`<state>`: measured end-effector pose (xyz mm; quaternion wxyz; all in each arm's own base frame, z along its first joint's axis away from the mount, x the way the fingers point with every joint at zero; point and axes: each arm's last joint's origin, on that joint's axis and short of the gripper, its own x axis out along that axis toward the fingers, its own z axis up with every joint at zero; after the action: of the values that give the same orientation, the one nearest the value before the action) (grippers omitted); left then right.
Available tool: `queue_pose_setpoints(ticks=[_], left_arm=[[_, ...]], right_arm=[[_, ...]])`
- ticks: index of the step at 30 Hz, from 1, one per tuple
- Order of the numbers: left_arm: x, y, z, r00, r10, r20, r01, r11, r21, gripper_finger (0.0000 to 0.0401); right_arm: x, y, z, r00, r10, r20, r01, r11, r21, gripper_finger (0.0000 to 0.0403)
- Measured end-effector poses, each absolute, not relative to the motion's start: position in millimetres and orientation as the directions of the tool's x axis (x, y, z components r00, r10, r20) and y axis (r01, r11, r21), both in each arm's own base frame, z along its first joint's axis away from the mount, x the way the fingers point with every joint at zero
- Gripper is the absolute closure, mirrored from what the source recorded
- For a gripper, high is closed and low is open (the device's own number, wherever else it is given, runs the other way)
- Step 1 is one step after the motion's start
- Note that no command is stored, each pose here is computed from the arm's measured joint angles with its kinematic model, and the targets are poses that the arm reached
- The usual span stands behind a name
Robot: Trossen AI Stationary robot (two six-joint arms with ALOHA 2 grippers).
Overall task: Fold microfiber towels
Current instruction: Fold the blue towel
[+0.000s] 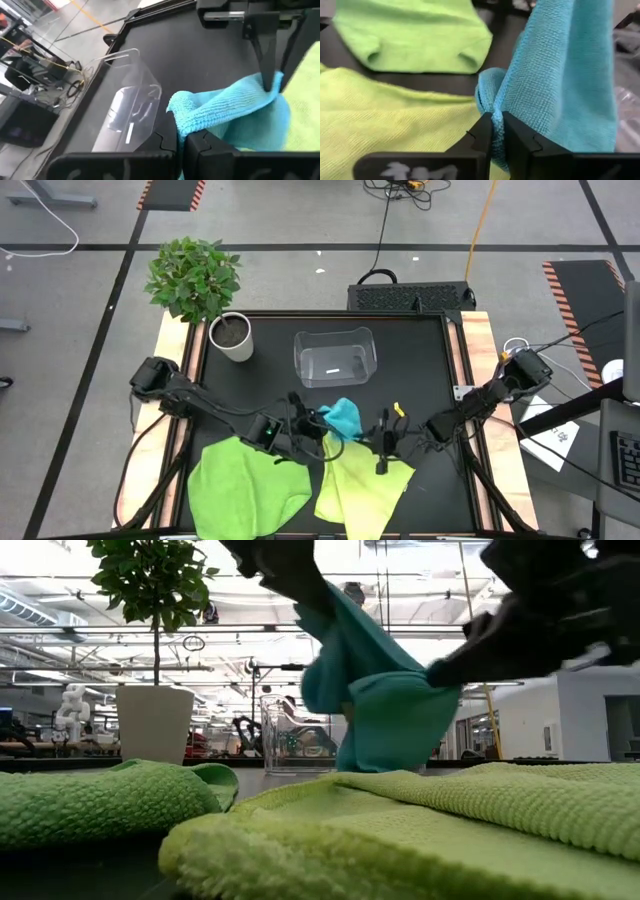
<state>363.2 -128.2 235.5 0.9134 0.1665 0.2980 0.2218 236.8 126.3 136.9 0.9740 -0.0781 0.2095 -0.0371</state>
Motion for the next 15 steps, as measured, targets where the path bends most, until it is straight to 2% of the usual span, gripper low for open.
queue_pose_setpoints(ticks=[10, 15], left_arm=[[381, -119, 225, 0.757, 0.442, -0.481, -0.239, 0.873, 0.425, 0.0401], [383, -112, 225, 0.751, 0.438, -0.494, -0.233, 0.876, 0.422, 0.0401]], right_arm=[[228, 133, 131, 0.895, -0.079, -0.439, 0.032, 0.993, -0.113, 0.0279], [229, 133, 133, 0.906, -0.097, -0.413, 0.052, 0.992, -0.118, 0.0235]])
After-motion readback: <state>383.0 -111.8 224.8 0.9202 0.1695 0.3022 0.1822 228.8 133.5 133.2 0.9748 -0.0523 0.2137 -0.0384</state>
